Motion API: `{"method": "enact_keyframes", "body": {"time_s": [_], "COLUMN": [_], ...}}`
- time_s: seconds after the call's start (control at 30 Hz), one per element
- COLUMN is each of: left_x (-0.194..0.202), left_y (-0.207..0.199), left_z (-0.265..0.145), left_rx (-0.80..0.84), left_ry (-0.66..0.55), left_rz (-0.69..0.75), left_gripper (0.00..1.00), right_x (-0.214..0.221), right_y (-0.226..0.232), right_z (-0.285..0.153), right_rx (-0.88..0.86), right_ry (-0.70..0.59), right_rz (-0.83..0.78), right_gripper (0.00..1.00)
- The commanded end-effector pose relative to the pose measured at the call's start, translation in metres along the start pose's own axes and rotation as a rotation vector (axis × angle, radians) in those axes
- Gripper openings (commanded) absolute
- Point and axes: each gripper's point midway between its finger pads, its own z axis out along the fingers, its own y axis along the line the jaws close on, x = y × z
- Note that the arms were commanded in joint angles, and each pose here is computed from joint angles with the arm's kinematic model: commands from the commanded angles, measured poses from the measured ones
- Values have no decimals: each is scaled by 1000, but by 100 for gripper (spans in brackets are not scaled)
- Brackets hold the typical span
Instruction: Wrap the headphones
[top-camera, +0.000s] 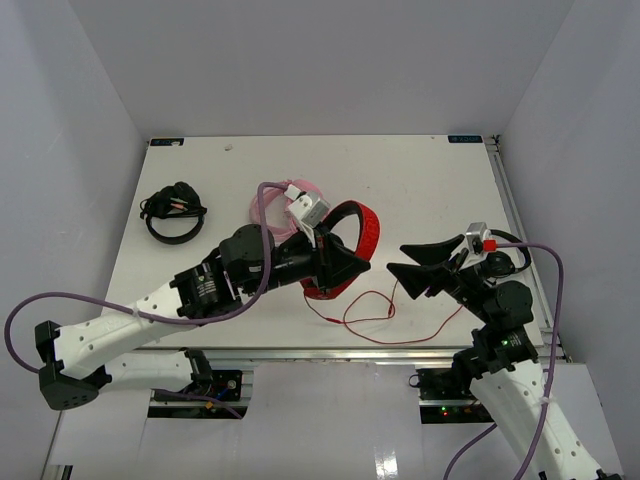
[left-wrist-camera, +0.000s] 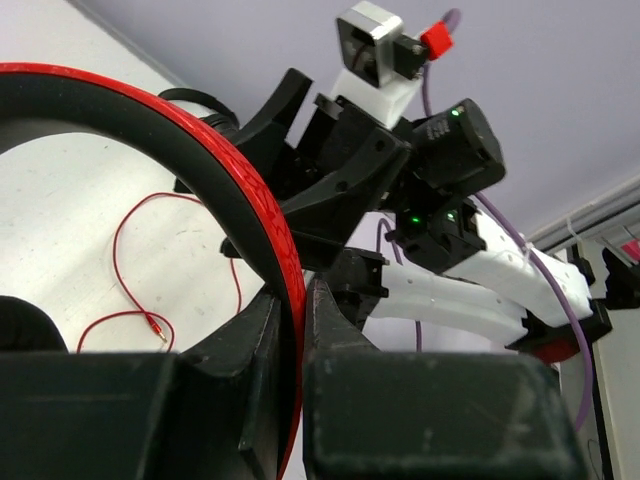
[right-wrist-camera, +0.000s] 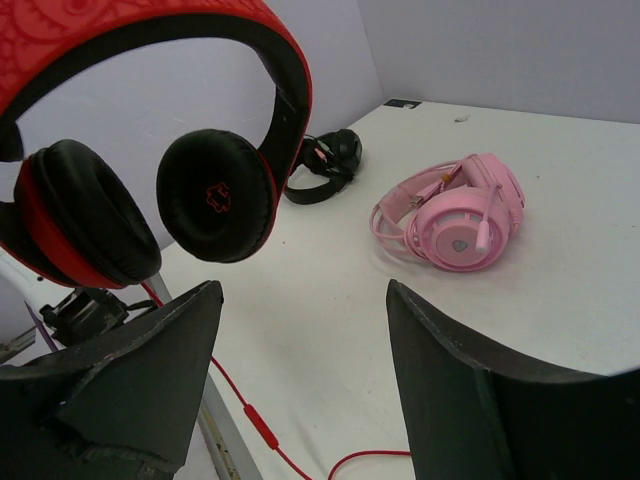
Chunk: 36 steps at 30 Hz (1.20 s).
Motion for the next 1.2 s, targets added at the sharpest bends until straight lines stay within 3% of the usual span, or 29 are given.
{"method": "enact_keyframes", "body": {"time_s": [0.0, 0.17, 0.33, 0.47, 0.8, 1.17], "left_x": [-23, -10, 19, 41, 96, 141], "left_y": [23, 82, 119, 137, 157, 156], "left_z": [5, 16, 21, 28, 38, 45], "left_rx": [-145, -436, -576, -628, -645, -571], "left_ry": [-111, -114, -65, -15, 105, 188], "left_rz": [-39, -15, 44, 90, 170, 214], "left_gripper": [0, 0, 0, 0, 0, 0], "right_x": [-20, -31, -58, -62, -28, 48], "right_y": [8, -8, -39, -58, -86, -61], "right_z": [-1, -2, -8, 9, 50, 86], "right_rx": [5, 139, 389, 502, 541, 402], "right_ry": [-48, -65, -138, -46, 197, 431], "right_rz": [8, 79, 191, 264, 264, 244], "right_gripper": [73, 72, 71, 67, 62, 72]}}
